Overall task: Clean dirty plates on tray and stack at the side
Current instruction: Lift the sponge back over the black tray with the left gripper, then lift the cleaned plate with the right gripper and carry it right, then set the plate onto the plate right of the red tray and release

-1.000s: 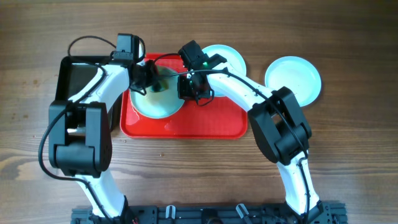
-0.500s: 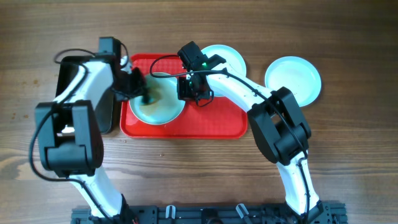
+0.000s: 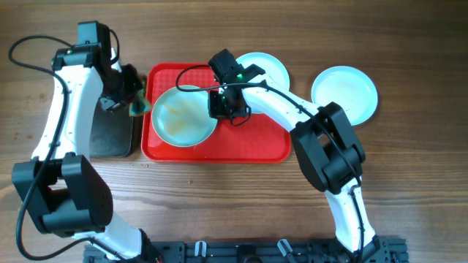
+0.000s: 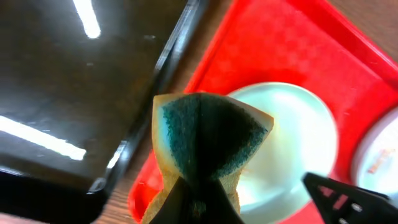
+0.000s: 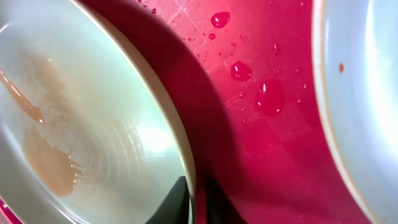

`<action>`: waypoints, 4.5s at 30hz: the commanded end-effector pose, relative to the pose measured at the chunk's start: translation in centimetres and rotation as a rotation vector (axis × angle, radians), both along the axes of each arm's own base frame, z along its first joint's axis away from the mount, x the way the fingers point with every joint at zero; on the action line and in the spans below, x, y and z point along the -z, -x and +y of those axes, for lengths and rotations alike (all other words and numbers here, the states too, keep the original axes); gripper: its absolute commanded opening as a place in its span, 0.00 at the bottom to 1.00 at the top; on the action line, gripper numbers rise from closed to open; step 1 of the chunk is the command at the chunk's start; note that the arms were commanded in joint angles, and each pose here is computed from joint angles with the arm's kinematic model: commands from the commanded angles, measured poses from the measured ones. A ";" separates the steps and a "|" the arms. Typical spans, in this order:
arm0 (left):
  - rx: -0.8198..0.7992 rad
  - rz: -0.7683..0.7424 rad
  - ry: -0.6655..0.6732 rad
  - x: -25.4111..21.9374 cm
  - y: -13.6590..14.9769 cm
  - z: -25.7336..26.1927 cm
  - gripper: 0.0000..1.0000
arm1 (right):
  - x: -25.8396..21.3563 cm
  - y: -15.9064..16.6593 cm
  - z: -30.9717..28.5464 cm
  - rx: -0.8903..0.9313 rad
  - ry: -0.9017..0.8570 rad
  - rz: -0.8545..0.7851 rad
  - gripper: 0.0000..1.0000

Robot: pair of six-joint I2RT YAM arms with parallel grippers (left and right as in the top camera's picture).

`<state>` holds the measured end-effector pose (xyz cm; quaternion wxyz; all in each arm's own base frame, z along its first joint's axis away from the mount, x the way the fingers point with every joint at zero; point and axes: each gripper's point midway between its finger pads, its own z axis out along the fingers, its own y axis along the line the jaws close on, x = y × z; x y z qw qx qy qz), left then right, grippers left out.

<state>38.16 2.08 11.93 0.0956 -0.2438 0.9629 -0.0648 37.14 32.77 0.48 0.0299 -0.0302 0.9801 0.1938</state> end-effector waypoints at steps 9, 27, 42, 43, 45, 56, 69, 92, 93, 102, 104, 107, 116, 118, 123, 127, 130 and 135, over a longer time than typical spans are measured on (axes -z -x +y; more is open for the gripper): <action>-0.044 -0.033 -0.130 -0.9 -0.5 3.6 0.04 | 0.7 1.0 0.3 -0.020 0.028 0.014 0.04; -0.015 -0.014 -0.118 -0.6 -0.1 3.3 0.04 | -17.2 -3.6 -5.9 -0.140 0.434 -0.682 0.04; -0.013 0.011 -0.094 0.4 -0.2 3.0 0.04 | -23.6 -1.6 -3.2 -0.199 0.870 -1.067 0.04; -0.013 0.011 -0.094 0.4 -0.2 3.0 0.04 | -24.4 -1.5 -3.1 -0.189 0.899 -1.097 0.04; -0.013 0.011 -0.094 0.4 -0.2 3.0 0.04 | -25.5 -1.2 -2.7 -0.177 0.940 -1.143 0.04; -0.013 0.011 -0.095 0.4 -0.2 3.0 0.04 | -27.1 -0.8 -1.5 -0.148 0.944 -1.209 0.04; -0.013 0.011 -0.095 0.4 -0.2 3.0 0.04 | -27.5 -0.8 -1.9 -0.095 0.948 -1.220 0.04; -0.012 0.012 -0.095 0.4 -0.1 3.0 0.04 | -32.3 -1.9 -1.1 -0.036 1.015 -1.346 0.04; -0.012 0.012 -0.095 0.4 -0.2 3.0 0.04 | -30.7 -1.8 -0.8 -0.099 0.986 -1.316 0.04; -0.012 0.012 -0.095 0.4 -0.2 3.0 0.04 | -18.0 -0.3 -0.5 -0.364 0.328 -0.730 0.04; -0.012 0.012 -0.095 0.4 -0.2 3.0 0.04 | -18.8 -1.3 -2.1 -0.337 0.142 -0.642 0.04; -0.012 0.012 -0.095 0.4 -0.1 3.0 0.04 | -20.3 -3.0 -6.6 -0.257 -0.017 -0.550 0.04; -0.012 0.012 -0.095 0.4 -0.2 3.0 0.04 | -17.9 -7.4 -30.0 0.346 0.159 -0.343 0.04; -0.013 0.012 -0.096 0.4 -0.1 3.0 0.04 | -16.6 -6.9 -35.3 0.494 0.246 -0.301 0.04; -0.013 0.012 -0.096 0.4 -0.1 3.0 0.04 | -12.1 -4.4 -41.8 0.659 0.318 -0.210 0.04; -0.013 0.012 -0.096 0.4 -0.1 3.0 0.04 | -8.8 -2.9 -43.4 0.699 0.327 -0.171 0.05; -0.013 0.012 -0.096 0.4 -0.1 3.0 0.04 | -6.8 -1.8 -43.2 0.701 0.332 -0.139 0.04; -0.013 0.012 -0.096 0.4 -0.1 3.0 0.04 | -6.6 -2.3 -42.6 0.722 0.288 -0.145 0.23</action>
